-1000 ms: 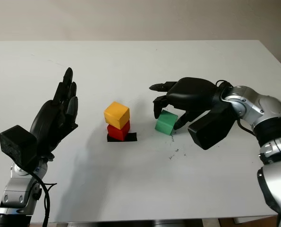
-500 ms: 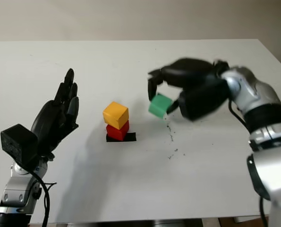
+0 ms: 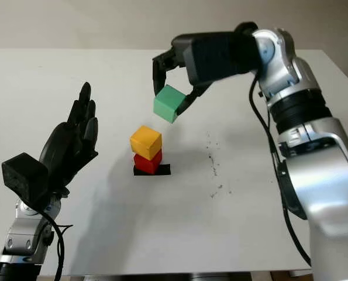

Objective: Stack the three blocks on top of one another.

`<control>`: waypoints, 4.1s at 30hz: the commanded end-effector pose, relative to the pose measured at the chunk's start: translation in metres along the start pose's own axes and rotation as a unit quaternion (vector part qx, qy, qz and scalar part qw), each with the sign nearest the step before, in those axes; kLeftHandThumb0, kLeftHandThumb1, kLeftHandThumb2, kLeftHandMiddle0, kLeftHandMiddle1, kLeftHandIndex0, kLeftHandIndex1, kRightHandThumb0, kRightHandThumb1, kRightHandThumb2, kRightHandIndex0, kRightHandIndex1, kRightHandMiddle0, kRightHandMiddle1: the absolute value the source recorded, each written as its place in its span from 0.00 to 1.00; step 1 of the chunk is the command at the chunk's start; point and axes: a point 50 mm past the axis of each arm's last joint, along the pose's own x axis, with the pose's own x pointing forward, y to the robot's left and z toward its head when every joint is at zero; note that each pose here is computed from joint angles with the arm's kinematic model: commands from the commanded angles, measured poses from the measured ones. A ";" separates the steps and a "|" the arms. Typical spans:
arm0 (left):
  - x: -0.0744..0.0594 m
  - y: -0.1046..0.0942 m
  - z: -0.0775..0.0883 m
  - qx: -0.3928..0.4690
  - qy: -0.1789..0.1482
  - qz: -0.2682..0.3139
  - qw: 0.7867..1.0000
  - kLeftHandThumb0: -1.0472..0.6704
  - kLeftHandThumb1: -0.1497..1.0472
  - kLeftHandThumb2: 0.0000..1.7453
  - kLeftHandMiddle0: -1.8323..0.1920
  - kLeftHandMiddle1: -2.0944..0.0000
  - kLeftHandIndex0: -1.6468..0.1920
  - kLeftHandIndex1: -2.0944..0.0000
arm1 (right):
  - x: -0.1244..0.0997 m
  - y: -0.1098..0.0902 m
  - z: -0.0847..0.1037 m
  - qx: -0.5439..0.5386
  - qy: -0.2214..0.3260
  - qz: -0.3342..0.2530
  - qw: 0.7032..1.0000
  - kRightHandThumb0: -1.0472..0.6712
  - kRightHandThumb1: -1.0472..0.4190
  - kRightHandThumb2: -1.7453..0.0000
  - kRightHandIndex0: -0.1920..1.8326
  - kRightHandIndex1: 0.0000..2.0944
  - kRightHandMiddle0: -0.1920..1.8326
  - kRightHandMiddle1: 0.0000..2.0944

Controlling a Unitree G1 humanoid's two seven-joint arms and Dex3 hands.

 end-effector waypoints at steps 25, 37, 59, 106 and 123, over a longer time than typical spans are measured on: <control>0.002 -0.002 0.002 -0.007 -0.015 0.015 1.000 0.13 1.00 0.41 1.00 1.00 1.00 1.00 | 0.022 0.000 0.043 0.059 -0.038 0.060 0.996 0.35 0.07 0.97 0.23 0.02 0.27 0.70; 0.001 -0.001 0.002 -0.004 -0.016 0.015 1.000 0.12 1.00 0.40 1.00 1.00 1.00 1.00 | 0.029 0.015 0.035 0.087 -0.053 0.072 0.992 0.36 0.07 0.97 0.22 0.02 0.26 0.71; -0.002 -0.001 0.001 -0.005 -0.013 0.017 1.000 0.12 1.00 0.39 1.00 1.00 1.00 1.00 | 0.033 0.026 0.027 0.087 -0.044 0.088 0.991 0.36 0.07 0.97 0.22 0.02 0.26 0.70; -0.002 0.005 -0.001 0.005 -0.008 0.011 1.000 0.12 1.00 0.39 1.00 1.00 1.00 1.00 | -0.027 0.000 0.003 0.128 -0.085 -0.055 0.987 0.03 0.03 0.94 0.00 0.00 0.00 0.00; -0.005 0.010 -0.004 0.000 0.000 0.012 1.000 0.12 1.00 0.39 1.00 1.00 1.00 1.00 | -0.020 0.141 -0.030 0.394 -0.044 -0.223 0.890 0.16 0.00 0.60 0.00 0.00 0.00 0.00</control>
